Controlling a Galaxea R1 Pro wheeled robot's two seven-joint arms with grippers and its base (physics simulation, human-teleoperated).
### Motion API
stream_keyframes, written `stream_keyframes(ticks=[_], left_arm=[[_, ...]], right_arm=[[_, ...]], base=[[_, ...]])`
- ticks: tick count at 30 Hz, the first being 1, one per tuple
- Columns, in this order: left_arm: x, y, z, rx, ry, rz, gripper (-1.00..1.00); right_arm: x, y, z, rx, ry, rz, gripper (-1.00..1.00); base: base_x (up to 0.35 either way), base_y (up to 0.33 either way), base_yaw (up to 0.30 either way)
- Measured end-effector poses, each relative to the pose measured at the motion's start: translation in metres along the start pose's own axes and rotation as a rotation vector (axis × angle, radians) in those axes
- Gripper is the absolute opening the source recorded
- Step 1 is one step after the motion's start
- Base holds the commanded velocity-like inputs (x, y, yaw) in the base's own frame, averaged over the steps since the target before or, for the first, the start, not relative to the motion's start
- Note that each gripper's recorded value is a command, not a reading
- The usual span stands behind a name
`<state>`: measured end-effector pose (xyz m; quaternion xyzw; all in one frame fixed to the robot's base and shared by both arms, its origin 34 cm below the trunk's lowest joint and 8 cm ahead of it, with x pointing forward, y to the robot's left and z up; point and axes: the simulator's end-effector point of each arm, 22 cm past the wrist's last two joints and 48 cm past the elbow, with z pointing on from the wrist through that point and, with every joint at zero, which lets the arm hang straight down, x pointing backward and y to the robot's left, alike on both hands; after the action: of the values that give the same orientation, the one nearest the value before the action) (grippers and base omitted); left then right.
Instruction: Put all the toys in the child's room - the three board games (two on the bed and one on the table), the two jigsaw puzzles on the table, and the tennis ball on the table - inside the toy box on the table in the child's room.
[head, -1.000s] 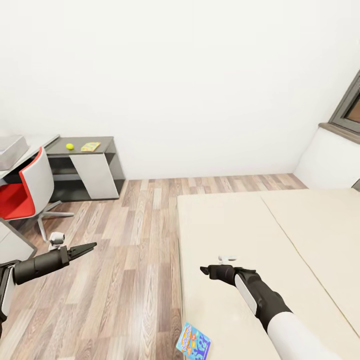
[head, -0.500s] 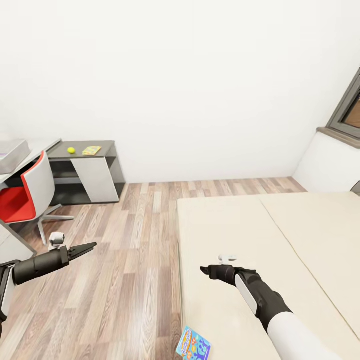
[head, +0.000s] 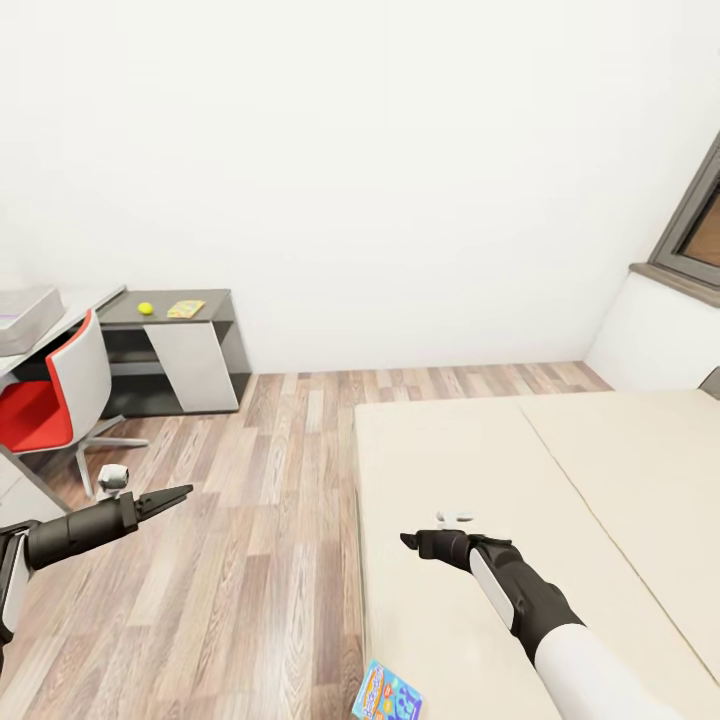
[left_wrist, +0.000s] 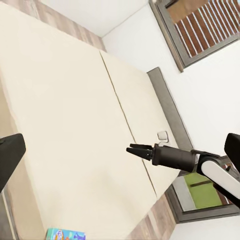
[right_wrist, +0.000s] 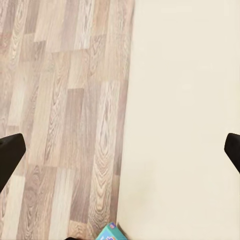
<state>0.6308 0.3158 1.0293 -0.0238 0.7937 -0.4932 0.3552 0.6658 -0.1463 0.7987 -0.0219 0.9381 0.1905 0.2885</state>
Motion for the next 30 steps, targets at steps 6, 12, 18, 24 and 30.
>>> stream_keyframes(ticks=[6, 12, 18, 24, 30], left_arm=[[-0.003, -0.005, -0.002, 0.007, -0.005, 0.008, 1.00], [-0.005, -0.009, -0.003, 0.012, -0.010, 0.015, 1.00], [-0.008, -0.014, -0.005, 0.017, -0.015, 0.022, 1.00], [-0.009, -0.017, -0.006, 0.020, -0.019, 0.027, 1.00], [-0.010, -0.017, -0.006, 0.021, -0.021, 0.028, 1.00]], right_arm=[[-0.005, 0.002, -0.003, -0.001, -0.009, -0.004, 1.00], [-0.009, 0.003, -0.006, -0.002, -0.018, -0.008, 1.00], [-0.014, 0.005, -0.009, -0.002, -0.027, -0.011, 1.00], [-0.018, 0.004, -0.013, 0.000, -0.036, -0.014, 1.00], [-0.018, 0.005, -0.013, -0.001, -0.037, -0.016, 1.00]], base=[[0.000, 0.000, 0.000], [0.000, 0.000, 0.000], [0.000, 0.000, 0.000], [0.000, 0.000, 0.000], [0.000, 0.000, 0.000]])
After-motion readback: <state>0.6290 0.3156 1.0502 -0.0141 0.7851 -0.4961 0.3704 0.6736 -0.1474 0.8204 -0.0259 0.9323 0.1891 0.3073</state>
